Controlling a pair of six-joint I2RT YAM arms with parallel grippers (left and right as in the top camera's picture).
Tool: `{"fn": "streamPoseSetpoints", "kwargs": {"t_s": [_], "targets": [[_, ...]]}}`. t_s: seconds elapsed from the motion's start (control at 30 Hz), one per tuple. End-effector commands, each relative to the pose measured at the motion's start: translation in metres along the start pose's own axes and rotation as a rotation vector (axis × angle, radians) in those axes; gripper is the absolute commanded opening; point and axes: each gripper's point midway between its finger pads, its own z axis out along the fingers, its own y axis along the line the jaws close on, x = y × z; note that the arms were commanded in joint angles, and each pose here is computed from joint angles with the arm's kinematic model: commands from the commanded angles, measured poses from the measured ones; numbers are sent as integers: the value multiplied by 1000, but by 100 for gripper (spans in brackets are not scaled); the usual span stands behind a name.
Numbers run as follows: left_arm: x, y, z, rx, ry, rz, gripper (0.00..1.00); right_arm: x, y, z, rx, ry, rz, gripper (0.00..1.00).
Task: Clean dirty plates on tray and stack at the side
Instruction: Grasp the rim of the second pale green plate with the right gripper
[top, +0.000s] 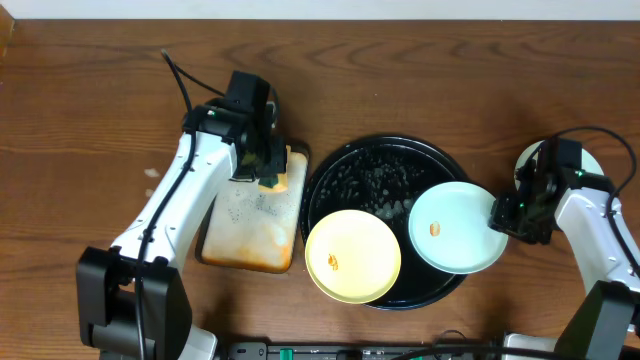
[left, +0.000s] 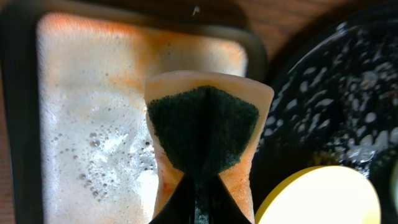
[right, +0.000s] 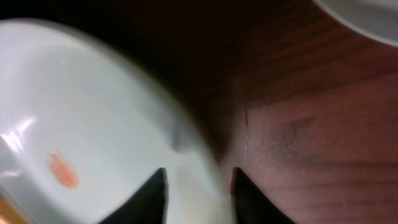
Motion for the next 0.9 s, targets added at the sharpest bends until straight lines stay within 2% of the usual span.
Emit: {"fn": "streamPoseSetpoints", "kwargs": {"t_s": [0.0, 0.07, 0.17, 0.33, 0.6, 0.7, 0.87], "targets": [[-5, -4, -13, 20, -27, 10, 8, 11, 3, 12, -24, 23, 6, 22], [-4, -4, -13, 18, -20, 9, 8, 6, 4, 13, -29, 1, -9, 9], [-3, -4, -13, 17, -17, 9, 8, 0, 15, 9, -89, -25, -17, 2], [-3, -4, -13, 17, -17, 9, 8, -9, 35, 5, -202, -58, -27, 1], [-3, -4, -13, 17, -17, 9, 8, -27, 57, 1, -270, -140, -83, 1], [-3, -4, -13, 17, -17, 10, 8, -23, 66, 3, -264, -133, -130, 1], [-2, -4, -13, 17, -16, 12, 8, -12, 60, 10, -130, -110, -130, 1]]}}
